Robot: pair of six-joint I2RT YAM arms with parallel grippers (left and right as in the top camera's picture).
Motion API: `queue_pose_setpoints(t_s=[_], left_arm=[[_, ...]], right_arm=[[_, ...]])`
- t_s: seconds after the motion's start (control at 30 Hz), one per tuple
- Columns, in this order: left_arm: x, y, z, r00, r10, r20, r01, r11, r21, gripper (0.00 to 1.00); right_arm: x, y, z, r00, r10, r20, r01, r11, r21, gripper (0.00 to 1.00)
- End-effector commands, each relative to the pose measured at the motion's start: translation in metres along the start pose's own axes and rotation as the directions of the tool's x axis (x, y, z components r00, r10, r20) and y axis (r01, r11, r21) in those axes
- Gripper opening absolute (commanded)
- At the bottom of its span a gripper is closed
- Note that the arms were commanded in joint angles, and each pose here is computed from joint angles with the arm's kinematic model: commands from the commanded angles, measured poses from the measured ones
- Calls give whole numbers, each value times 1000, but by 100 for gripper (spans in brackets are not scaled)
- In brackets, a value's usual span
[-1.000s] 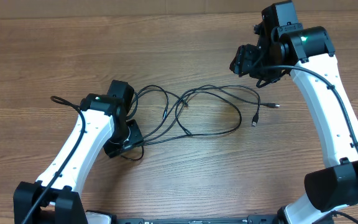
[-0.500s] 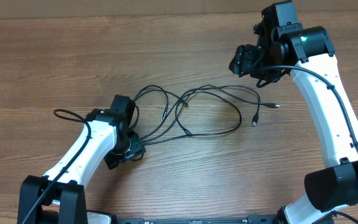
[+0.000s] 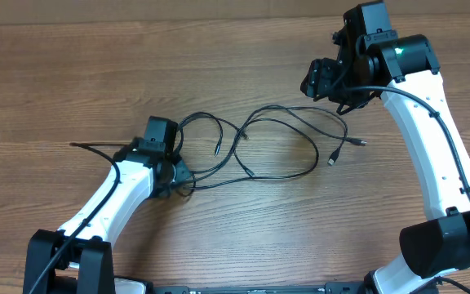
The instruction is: Untangle cables
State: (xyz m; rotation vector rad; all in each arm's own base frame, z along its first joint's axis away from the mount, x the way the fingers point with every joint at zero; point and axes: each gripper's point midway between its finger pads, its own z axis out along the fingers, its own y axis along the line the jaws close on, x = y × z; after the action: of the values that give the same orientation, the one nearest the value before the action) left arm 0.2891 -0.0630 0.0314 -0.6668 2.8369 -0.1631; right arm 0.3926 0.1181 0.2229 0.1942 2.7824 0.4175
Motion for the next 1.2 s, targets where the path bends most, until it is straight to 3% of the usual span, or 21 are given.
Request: queue_pose_setpoints(t_s=[0.0, 0.1, 0.17, 0.27, 0.33, 0.57, 0.83, 0.9, 1.0, 1.17], left_arm=[[-16, -48, -25, 976, 216, 37, -219, 955, 201, 4], [-35, -101, -70, 928, 345, 138, -371, 843, 388, 4], [-48, -153, -133, 872, 410, 266, -486, 665, 567, 4], [-54, -191, -201, 828, 411, 380, -551, 478, 684, 4], [-59, -203, -236, 802, 402, 443, -589, 403, 701, 4], [-74, -215, -284, 815, 327, 478, -577, 386, 720, 4], [-82, -220, -294, 882, 236, 408, -471, 410, 781, 4], [-83, -222, -298, 906, 205, 370, -422, 406, 810, 4], [-83, -227, -308, 934, 171, 313, -355, 381, 854, 4], [-74, -234, -328, 944, 187, 270, -315, 284, 905, 4]], right_arm=[[1, -1, 4, 1000, -2, -9, 2, 1000, 2, 71], [3, 7, 4, 1000, -4, -23, 3, 999, -41, 70], [7, 23, 2, 998, -48, -41, 43, 990, -135, 70], [14, 49, -4, 987, -148, -58, 125, 947, -295, 70], [20, 70, -12, 973, -226, -45, 186, 888, -419, 70], [18, 108, -34, 953, -301, 35, 256, 738, -624, 70], [20, 140, -42, 926, -358, 118, 338, 651, -680, 70], [19, 148, -39, 930, -347, 120, 334, 665, -668, 70], [8, 148, -26, 965, -246, 87, 247, 756, -606, 70], [-6, 159, -24, 987, -146, 69, 157, 760, -631, 70]])
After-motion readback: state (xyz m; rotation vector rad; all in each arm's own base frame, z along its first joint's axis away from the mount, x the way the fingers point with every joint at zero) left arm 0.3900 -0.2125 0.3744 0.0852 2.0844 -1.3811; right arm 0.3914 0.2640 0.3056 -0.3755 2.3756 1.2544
